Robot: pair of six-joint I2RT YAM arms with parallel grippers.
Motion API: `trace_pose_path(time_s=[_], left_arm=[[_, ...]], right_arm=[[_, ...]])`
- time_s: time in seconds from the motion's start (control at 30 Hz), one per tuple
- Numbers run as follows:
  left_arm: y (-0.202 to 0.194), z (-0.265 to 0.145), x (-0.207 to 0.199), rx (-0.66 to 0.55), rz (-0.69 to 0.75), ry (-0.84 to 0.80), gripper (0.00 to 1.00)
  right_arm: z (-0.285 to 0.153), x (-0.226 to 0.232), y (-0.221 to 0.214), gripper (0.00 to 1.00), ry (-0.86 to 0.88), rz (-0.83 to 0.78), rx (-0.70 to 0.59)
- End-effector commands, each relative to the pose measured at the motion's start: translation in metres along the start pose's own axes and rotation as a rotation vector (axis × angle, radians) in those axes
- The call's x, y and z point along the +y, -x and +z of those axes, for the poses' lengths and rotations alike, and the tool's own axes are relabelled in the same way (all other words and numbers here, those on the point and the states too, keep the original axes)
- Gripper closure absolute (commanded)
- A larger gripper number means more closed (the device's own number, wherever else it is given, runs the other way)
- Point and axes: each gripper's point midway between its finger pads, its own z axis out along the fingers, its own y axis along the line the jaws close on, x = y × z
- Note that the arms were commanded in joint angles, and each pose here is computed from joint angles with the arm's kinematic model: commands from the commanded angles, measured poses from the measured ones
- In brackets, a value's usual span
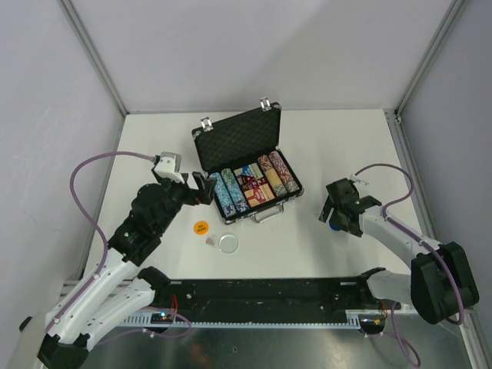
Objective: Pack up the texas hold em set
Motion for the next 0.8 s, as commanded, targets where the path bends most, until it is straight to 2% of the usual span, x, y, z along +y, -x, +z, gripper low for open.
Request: trace_pose_path(time_s=[0.0,0.23,0.57,0.77], left_arm=[[0.011,0.000,-0.004,-0.038,-0.012,-0.018,0.00],[0.011,0.000,-0.002,-0.038,-0.009,-0.009,0.00],[0.012,0.000,-0.001,-0.043,-0.005,-0.003,0.00],[0.013,-0.001,0.000,-0.047,-0.005,0.001,0.00]], right_arm=[[0.009,0.004,0.001,0.11,0.018,0.065,0.016],[0.026,-0.002,-0.009,0.26,-0.006,0.067,0.057],[0.043,-0.003,-0.011,0.26,-0.022,0.039,0.075],[0.050,-0.002,-0.009,0.31,-0.004,0.044,0.089]])
